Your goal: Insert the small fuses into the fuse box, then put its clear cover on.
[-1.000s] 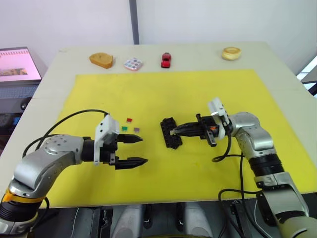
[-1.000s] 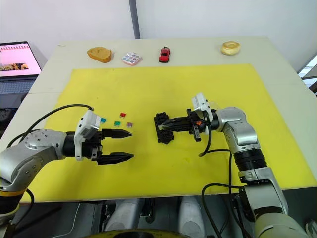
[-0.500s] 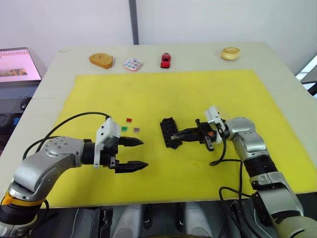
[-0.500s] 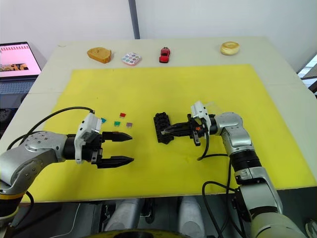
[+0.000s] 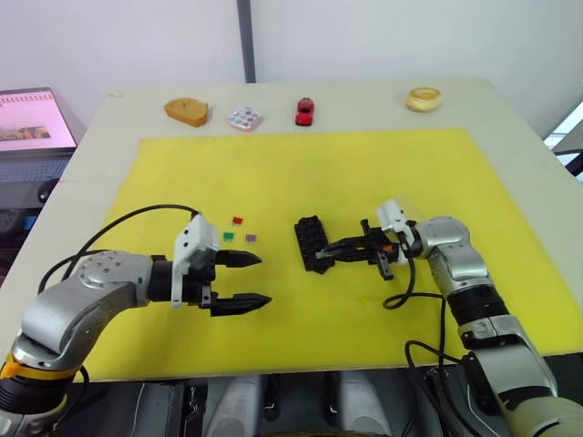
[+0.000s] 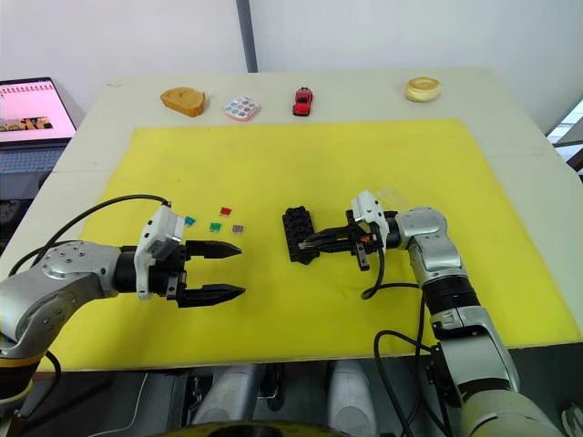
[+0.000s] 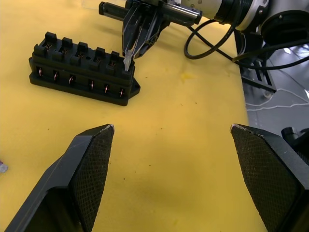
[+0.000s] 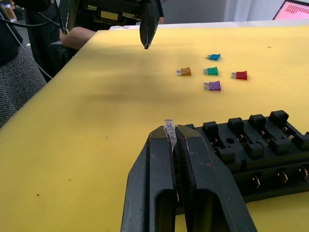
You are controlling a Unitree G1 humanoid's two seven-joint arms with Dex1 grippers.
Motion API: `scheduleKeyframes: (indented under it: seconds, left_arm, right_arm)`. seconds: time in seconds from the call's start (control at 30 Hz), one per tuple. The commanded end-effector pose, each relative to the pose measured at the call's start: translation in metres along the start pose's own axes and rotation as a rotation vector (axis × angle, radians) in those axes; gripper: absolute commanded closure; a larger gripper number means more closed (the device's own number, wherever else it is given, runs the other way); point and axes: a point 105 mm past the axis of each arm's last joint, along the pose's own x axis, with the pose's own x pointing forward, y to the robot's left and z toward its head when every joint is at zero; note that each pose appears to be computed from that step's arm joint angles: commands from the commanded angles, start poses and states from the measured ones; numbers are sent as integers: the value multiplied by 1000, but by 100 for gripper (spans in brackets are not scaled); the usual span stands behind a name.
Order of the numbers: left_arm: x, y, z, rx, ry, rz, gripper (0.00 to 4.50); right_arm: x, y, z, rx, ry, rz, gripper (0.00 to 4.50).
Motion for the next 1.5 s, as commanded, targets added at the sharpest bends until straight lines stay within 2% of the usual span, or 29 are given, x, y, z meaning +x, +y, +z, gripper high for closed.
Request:
scheduleKeyframes:
  seconds: [0.03, 0.53, 0.93, 1.07, 1.5]
  left_arm:
    - [0, -3, 9, 31, -20, -4, 46]
    - [3, 3, 12, 9, -56, 31, 46]
    - [4, 4, 11, -10, -66, 33, 46]
    - [4, 4, 11, -14, -69, 34, 46]
    - [3, 8, 5, -25, -73, 49, 46]
  right_arm:
    - [1, 5, -7, -32, 43, 34, 450]
    - [3, 10, -11, -193, 114, 81, 450]
    - [1, 4, 3, -241, 92, 62, 450]
    - [2, 10, -1, -301, 138, 109, 450]
    - [1, 7, 0, -253, 134, 81, 450]
